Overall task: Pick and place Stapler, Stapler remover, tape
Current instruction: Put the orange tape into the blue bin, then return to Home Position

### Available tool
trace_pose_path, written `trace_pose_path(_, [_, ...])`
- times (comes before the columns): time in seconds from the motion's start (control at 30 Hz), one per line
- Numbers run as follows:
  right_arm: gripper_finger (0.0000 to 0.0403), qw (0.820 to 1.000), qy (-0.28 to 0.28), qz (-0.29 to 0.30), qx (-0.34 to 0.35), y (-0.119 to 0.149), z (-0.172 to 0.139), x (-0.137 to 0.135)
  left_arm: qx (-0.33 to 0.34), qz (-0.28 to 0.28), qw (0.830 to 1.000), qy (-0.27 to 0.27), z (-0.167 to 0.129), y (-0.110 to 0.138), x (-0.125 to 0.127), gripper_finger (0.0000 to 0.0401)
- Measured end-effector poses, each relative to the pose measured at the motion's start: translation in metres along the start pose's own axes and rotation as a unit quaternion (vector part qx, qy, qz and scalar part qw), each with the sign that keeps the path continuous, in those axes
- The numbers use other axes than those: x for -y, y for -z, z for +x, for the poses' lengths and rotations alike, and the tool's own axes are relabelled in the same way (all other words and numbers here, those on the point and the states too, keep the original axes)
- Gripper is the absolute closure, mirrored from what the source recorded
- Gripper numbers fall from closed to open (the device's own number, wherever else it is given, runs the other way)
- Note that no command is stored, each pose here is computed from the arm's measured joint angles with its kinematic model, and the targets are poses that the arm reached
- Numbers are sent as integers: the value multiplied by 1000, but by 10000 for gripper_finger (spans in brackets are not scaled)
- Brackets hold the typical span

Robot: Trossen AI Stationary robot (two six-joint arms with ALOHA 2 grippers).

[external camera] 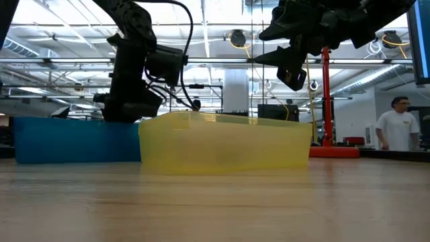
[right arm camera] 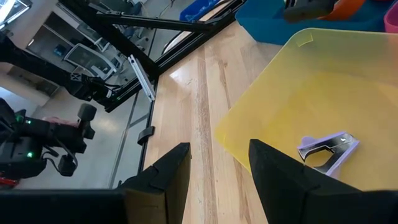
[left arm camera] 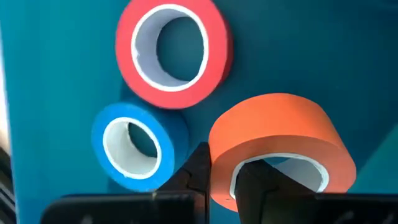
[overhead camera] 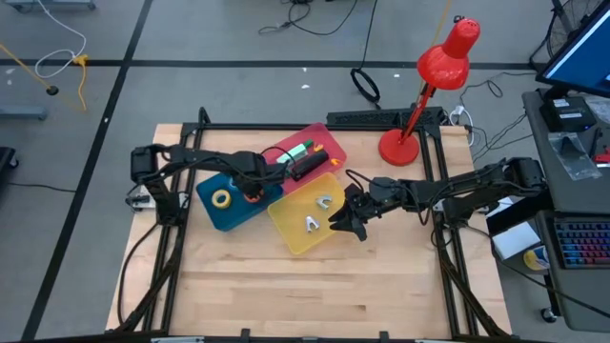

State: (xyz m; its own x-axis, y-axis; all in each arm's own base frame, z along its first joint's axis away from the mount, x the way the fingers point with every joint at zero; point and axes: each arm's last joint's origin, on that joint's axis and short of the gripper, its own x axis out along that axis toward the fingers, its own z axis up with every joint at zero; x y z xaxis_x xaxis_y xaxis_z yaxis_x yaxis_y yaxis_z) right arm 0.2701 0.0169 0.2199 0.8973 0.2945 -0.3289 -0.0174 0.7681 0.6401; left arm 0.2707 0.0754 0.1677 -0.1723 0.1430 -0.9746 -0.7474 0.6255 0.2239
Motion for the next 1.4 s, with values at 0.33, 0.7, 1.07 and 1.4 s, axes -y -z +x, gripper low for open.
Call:
trace_pose_path(0.33, [245,1000,0,0,0,0,0,0,-6,6,1000,1,4,-1,2,285])
trace_pose_path(0.7, [245,1000,0,-2,0,0,0,0,-15,14,998,59,-12,5,-2,185])
trace_pose_path(1.07, [245,1000,0,-3,0,0,0,0,244,-37,960,135,-110,63,-27,176])
trace_pose_path(1.4, [245,1000,0,-1,3,-1,0,0,429,-14,877,216,-166,141,-65,176])
